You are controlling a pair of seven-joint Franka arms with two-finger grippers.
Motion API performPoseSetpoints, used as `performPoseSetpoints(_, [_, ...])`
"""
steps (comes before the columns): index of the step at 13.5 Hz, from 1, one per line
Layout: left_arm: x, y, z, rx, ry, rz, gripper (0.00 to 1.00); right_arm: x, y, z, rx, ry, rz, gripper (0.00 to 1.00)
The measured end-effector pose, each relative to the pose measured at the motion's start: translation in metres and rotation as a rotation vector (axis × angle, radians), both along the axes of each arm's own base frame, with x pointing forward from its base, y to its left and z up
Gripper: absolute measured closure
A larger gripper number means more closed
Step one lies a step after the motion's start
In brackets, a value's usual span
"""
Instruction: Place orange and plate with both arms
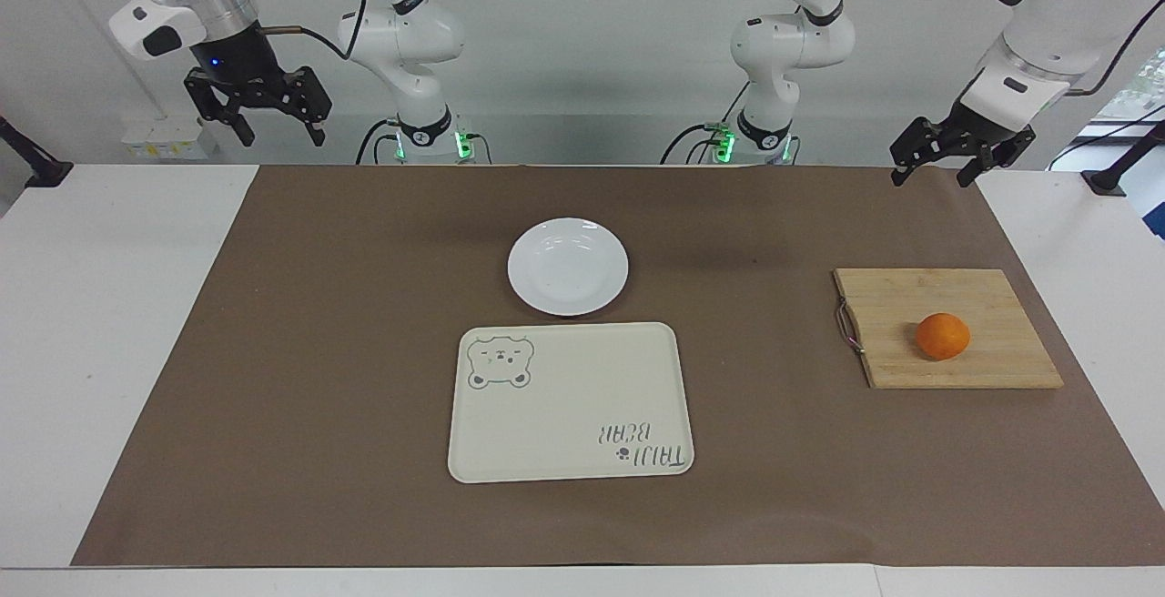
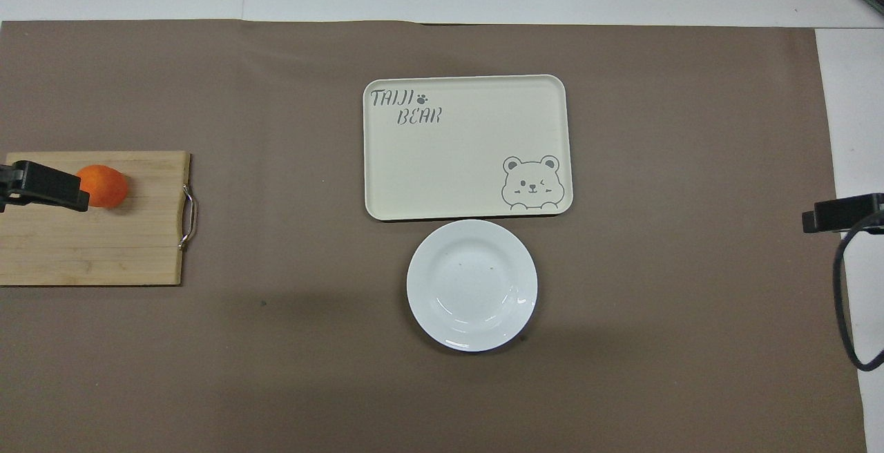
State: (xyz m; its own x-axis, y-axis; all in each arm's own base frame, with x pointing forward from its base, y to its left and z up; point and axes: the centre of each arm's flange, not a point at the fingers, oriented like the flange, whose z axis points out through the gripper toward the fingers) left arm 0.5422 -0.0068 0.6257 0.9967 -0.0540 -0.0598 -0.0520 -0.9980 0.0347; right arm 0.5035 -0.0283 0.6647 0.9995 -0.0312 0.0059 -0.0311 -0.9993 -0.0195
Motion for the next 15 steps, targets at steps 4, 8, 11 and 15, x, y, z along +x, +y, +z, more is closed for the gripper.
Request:
performPoseSetpoints(4, [0.003, 0.022, -0.014, -0.003, -0.008, -0.017, 0.0, 0.0, 0.0, 0.0, 0.0, 0.0, 0.0, 0.0])
performPoseSetpoints(8, [0.009, 0.039, -0.048, -0.006, -0.019, -0.049, 0.0, 0.0, 0.0, 0.0, 0.0, 0.0, 0.0, 0.0])
performPoseSetpoints(11, [0.009, 0.052, -0.067, -0.008, -0.025, -0.084, 0.0, 0.0, 0.0, 0.0, 0.0, 0.0, 0.0, 0.0])
performPoseSetpoints(15, [0.014, 0.078, -0.089, -0.001, -0.083, -0.136, 0.0, 0.0, 0.0, 0.0, 0.0, 0.0, 0.0, 0.0])
